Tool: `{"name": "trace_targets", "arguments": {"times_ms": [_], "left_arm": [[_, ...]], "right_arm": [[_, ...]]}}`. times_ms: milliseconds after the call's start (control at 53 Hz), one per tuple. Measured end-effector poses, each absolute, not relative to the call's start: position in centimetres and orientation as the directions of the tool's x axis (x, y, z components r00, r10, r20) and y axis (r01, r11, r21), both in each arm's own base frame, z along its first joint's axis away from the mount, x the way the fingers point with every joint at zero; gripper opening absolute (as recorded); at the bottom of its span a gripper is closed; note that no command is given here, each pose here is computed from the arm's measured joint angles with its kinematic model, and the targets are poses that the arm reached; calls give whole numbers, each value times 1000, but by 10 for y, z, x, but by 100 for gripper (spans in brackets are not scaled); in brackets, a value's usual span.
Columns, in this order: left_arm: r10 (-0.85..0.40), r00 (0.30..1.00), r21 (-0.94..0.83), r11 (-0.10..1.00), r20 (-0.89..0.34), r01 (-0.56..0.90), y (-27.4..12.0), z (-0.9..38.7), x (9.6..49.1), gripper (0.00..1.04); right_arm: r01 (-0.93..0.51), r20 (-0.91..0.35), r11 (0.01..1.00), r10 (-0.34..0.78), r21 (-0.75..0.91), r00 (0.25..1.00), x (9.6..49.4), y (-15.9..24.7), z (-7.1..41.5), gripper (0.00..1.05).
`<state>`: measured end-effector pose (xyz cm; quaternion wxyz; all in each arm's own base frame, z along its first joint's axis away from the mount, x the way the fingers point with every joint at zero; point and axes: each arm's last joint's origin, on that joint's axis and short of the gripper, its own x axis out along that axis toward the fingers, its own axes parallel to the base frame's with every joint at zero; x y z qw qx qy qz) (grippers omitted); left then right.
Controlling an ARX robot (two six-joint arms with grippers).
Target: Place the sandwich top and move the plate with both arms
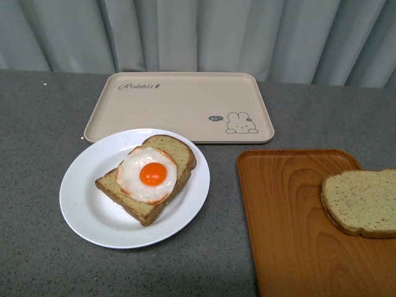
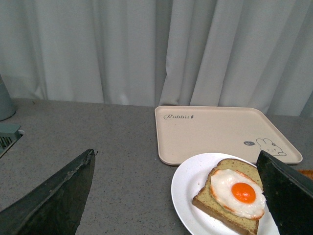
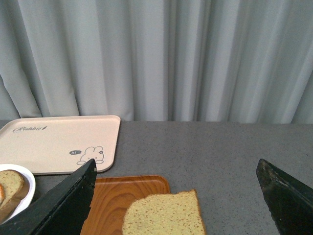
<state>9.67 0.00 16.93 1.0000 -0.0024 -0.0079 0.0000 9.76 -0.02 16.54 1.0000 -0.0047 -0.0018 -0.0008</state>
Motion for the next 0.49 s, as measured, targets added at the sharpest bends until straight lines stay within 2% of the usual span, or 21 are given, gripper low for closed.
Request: {"name": "trace_targets", "arguments": {"times_ms": [491], "left_arm": [[0, 1000, -5, 1000, 16, 0, 0, 169, 97, 98]], "right_arm": [[2, 4, 1000, -2, -9, 1000, 98, 0, 165, 96]]}}
